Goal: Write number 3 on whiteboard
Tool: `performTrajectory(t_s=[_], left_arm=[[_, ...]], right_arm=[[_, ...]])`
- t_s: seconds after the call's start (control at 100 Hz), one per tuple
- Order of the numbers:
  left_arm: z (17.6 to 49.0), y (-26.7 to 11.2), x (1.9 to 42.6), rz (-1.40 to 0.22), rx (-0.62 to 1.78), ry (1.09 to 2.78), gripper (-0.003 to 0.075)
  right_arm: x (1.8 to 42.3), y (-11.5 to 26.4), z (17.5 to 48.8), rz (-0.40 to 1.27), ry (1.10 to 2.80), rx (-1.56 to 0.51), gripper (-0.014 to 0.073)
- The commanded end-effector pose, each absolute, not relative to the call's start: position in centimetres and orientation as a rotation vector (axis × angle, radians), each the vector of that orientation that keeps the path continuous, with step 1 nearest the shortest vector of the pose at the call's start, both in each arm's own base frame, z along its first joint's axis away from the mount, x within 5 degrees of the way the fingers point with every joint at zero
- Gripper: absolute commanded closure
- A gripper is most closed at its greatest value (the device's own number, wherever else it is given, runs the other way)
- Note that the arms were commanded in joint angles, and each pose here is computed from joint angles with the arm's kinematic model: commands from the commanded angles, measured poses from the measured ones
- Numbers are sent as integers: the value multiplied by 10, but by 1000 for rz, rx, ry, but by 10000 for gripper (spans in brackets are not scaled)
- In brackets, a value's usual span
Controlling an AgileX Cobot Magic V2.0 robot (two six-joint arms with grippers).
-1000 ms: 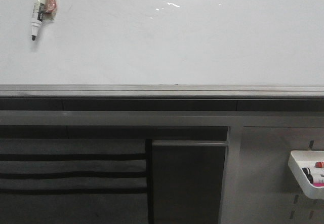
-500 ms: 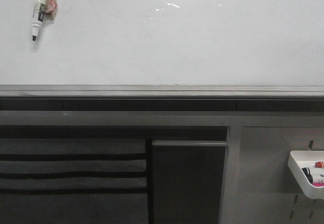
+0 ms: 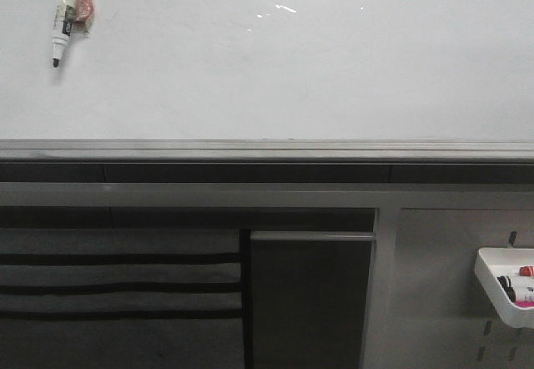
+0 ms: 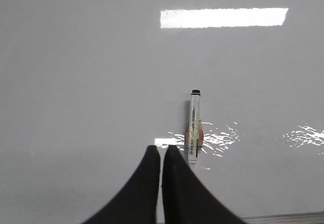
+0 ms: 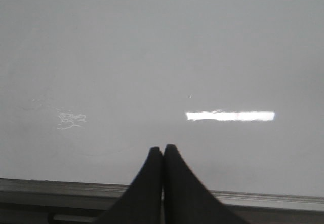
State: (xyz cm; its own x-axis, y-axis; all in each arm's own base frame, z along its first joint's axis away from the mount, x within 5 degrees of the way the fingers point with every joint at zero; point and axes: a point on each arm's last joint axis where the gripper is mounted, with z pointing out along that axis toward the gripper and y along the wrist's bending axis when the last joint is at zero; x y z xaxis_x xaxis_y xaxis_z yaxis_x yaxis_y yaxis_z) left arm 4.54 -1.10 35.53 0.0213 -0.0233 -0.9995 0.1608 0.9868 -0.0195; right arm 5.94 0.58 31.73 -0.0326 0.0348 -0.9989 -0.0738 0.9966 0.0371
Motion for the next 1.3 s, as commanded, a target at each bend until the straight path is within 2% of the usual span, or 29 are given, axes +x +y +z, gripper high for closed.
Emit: performTrajectory(t_s=[0.0, 0.15, 0.19, 0.21, 0.27, 0.32, 0.34, 0.35, 0.4, 0.46, 0.53, 1.05, 1.29], left_arm=[[371, -10, 45, -160, 77, 1462, 738], [371, -10, 45, -158, 78, 1462, 736], [371, -10, 45, -158, 78, 1462, 718], [371, -10, 45, -158, 78, 1462, 706], [371, -10, 45, -154, 79, 1462, 613], [371, -10, 45, -151, 81, 1462, 510], [371, -10, 45, -151, 81, 1462, 462], [371, -10, 45, -151, 81, 1462, 447], [371, -10, 45, -151, 81, 1462, 332], [371, -10, 45, -151, 81, 1462, 256], [371, -10, 45, -151, 81, 1462, 233], [368, -12, 50, -162, 103, 1500, 314], [355, -31, 95, -227, 291, 1661, 322]], right_arm=[[60, 5, 333, 76, 1528, -33, 669], [60, 5, 333, 77, 1520, -30, 658], [60, 5, 333, 79, 1520, -29, 615], [60, 5, 333, 79, 1518, -29, 566], [60, 5, 334, 78, 1507, -27, 445], [60, 5, 335, 77, 1497, -26, 287], [60, 5, 335, 77, 1497, -26, 251], [60, 5, 335, 77, 1497, -26, 201], [60, 5, 335, 77, 1499, -26, 124], [60, 5, 335, 78, 1501, -27, 61], [60, 5, 335, 78, 1501, -27, 51], [60, 6, 331, 99, 1547, -22, 53], [67, 10, 337, 118, 1760, -66, 54]])
